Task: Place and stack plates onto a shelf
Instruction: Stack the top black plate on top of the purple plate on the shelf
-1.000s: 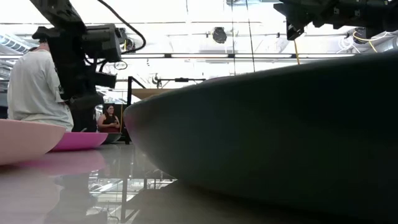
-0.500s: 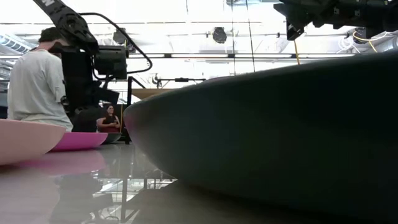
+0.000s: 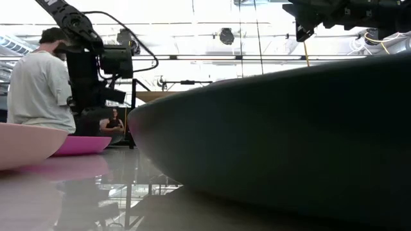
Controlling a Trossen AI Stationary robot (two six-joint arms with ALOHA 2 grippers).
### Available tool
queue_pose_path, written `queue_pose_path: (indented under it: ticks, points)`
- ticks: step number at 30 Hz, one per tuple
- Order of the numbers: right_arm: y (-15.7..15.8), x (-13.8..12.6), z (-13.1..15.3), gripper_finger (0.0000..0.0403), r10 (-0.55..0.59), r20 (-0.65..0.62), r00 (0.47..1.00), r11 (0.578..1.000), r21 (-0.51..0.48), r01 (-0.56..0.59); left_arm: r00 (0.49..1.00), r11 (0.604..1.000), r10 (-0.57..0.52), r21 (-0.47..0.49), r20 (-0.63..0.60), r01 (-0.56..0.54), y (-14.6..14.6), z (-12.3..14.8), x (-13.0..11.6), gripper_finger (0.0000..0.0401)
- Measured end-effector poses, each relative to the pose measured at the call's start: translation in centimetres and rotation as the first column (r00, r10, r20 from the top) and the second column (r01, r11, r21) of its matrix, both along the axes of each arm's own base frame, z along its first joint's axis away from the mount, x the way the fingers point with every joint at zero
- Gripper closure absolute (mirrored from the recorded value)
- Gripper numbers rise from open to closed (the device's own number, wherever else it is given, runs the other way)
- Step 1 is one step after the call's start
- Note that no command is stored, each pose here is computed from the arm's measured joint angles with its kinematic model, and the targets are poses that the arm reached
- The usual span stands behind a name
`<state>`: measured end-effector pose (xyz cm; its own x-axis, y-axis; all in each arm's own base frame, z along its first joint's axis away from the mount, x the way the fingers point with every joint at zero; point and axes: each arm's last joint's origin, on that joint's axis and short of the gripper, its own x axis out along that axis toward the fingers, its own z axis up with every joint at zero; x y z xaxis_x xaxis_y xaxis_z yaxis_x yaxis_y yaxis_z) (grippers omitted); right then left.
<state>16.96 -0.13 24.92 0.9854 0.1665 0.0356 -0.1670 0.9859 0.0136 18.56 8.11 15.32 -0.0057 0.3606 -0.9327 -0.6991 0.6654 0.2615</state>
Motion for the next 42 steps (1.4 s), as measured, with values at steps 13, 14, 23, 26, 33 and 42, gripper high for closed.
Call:
queue_pose_path:
  ticks: [13, 14, 23, 26, 33, 42]
  points:
    - [0.0, 0.0, 0.0, 0.0305, 0.000, -0.006, 1.000, 1.000, 0.016, 0.000, 0.987, 0.974, 0.100, 0.191, 0.126, -0.123, -0.2, 12.1, -0.2, 0.0389]
    - [0.0, 0.0, 0.0, 0.0305, 0.000, -0.006, 1.000, 1.000, 0.016, 0.000, 0.985, 0.971, 0.093, 0.205, 0.144, -0.122, -0.1, 13.1, -0.1, 0.0389]
    - [-0.4, 0.0, 0.0, 0.0305, -0.129, 0.000, 0.992, 0.992, -0.010, 0.129, 0.853, 0.896, -0.377, 0.377, 0.361, 0.236, -0.7, 21.0, 4.7, 0.0389]
    - [-0.6, 0.0, 0.0, 0.0305, -0.211, -0.001, 0.978, 0.978, -0.007, 0.211, 0.792, 0.838, -0.487, 0.454, 0.369, 0.303, -1.1, 22.8, 6.9, 0.0389]
    - [-0.9, 0.0, 0.1, 0.0305, -0.288, 0.008, 0.958, 0.958, -0.003, 0.288, 0.739, 0.729, -0.630, 0.507, 0.238, 0.459, -0.7, 22.7, 13.6, 0.0389]
    - [-0.4, -0.2, 0.5, 0.0305, -0.128, 0.046, 0.991, 0.992, 0.011, 0.128, 0.673, 0.618, -0.738, 0.451, 0.051, 0.644, 1.0, 18.3, 21.6, 0.0389]
